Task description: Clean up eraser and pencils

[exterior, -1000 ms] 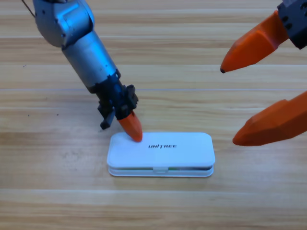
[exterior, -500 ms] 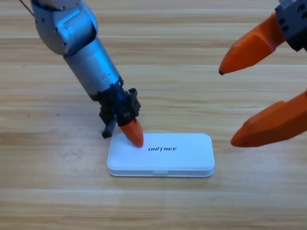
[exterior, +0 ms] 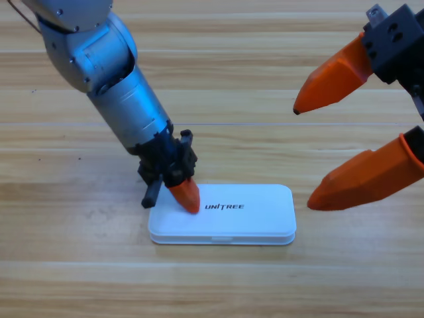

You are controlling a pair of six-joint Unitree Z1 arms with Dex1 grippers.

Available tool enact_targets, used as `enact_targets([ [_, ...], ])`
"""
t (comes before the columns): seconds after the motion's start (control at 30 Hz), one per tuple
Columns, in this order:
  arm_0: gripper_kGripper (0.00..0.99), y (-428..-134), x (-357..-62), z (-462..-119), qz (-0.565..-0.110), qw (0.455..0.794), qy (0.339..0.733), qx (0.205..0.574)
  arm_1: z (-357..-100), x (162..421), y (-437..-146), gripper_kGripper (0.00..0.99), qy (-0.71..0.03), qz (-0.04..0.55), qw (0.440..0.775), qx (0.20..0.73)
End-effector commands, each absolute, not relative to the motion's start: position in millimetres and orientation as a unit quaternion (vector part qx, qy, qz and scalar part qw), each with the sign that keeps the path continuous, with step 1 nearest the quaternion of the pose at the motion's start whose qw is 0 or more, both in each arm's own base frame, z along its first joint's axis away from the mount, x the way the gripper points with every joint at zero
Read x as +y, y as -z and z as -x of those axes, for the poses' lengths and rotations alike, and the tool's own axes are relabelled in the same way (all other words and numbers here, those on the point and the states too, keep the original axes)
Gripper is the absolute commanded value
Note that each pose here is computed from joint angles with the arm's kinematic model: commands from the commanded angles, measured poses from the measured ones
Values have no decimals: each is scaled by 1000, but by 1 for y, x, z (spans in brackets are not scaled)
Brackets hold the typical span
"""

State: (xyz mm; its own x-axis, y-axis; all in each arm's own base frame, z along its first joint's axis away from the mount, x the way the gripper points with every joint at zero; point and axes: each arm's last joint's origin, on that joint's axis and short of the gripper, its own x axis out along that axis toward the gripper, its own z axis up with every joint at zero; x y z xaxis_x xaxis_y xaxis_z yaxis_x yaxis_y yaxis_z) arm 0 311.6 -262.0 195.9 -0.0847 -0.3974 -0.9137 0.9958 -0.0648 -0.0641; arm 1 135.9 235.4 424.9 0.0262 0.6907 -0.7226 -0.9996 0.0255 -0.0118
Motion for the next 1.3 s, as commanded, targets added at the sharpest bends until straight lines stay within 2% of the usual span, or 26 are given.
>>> enact_targets([
  [0.03, 0, -215, -258, -278, -399, 542, 618, 407, -136, 246, -412, 990, -644, 283, 648, 292],
  [0.17, 0, -284, -245, -254, -410, 561, 619, 366, -136, 245, -412, 990, -644, 283, 648, 292],
  [0.3, 0, -338, -238, -223, -417, 562, 631, 334, -136, 245, -413, 990, -644, 283, 648, 291],
  [0.43, 0, -369, -235, -196, -404, 569, 640, 322, -136, 245, -413, 990, -644, 283, 648, 291],
  [0.6, 0, -391, -228, -173, -395, 574, 652, 300, -136, 245, -413, 990, -644, 283, 648, 291],
  [0.63, 40, -394, -226, -170, -394, 575, 654, 294, -136, 245, -413, 990, -644, 283, 648, 291],
  [0.7, 657, -396, -222, -166, -395, 576, 654, 291, -136, 245, -412, 990, -644, 284, 648, 291],
  [0.73, 916, -397, -222, -166, -395, 578, 653, 289, -136, 245, -412, 990, -644, 284, 648, 292],
  [0.77, 986, -397, -221, -166, -395, 578, 653, 289, -136, 245, -412, 990, -644, 283, 648, 292],
  [1.13, 990, -398, -219, -165, -400, 585, 643, 291, -136, 245, -412, 990, -644, 283, 648, 293],
  [1.3, 990, -399, -219, -165, -389, 597, 632, 305, -136, 245, -412, 990, -644, 283, 648, 292],
])
